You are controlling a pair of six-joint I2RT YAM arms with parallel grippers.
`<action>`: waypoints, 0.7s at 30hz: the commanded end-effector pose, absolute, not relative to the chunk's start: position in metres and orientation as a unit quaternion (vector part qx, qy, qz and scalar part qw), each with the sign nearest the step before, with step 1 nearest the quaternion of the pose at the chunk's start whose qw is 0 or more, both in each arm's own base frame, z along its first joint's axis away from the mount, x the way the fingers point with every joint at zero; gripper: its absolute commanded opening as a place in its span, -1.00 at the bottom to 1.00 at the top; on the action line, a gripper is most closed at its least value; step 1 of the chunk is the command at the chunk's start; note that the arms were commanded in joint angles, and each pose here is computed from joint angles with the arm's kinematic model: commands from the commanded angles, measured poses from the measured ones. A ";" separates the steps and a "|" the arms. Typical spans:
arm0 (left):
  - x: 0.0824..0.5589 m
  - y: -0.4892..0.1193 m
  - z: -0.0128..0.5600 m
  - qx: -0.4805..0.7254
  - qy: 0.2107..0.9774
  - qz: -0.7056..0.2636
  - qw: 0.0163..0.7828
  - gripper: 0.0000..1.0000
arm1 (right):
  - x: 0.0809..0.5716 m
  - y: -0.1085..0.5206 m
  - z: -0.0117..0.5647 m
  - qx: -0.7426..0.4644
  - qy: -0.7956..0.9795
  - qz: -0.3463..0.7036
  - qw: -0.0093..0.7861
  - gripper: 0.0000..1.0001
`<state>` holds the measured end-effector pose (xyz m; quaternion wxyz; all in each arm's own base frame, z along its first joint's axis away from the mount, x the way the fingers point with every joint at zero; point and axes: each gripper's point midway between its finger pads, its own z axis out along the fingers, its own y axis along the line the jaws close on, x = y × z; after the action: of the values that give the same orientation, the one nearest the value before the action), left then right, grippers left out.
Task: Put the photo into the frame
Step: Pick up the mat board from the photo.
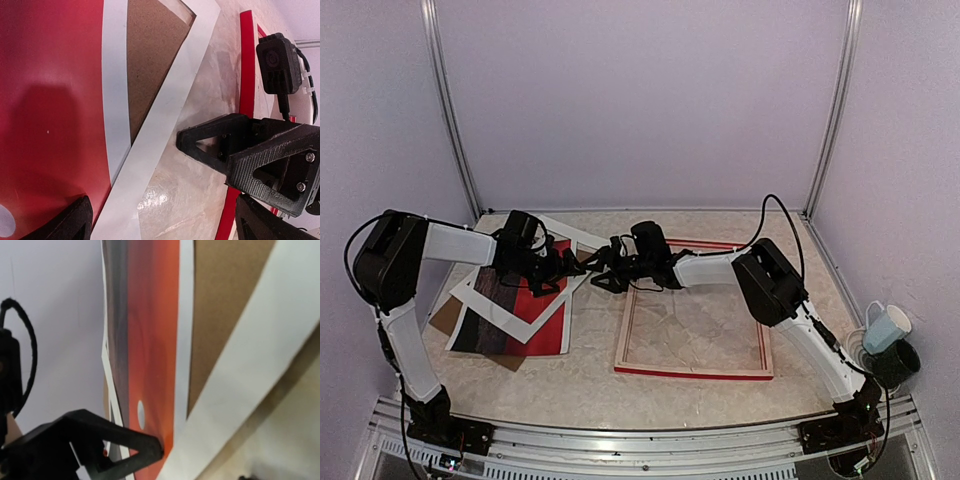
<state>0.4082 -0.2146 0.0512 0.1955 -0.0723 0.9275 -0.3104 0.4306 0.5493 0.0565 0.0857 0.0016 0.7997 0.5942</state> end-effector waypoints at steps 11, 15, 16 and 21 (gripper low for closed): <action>0.379 -0.231 0.057 -0.061 0.898 -0.401 0.169 0.94 | 0.429 0.559 0.070 0.015 0.799 0.594 0.092 0.29; 0.377 -0.234 0.060 -0.059 0.893 -0.414 0.168 0.94 | 0.427 0.558 0.067 0.015 0.801 0.592 0.087 0.31; 0.377 -0.236 0.062 -0.059 0.890 -0.420 0.170 0.94 | 0.426 0.558 0.066 0.016 0.801 0.592 0.086 0.32; 0.374 -0.243 0.073 -0.053 0.878 -0.444 0.170 0.93 | 0.427 0.558 0.069 0.015 0.794 0.601 0.089 0.31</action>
<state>0.3827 -0.2321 0.0576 0.1781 -0.0642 0.8916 -0.4112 0.4323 0.5513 0.0572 0.0869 0.0211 0.8024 0.5901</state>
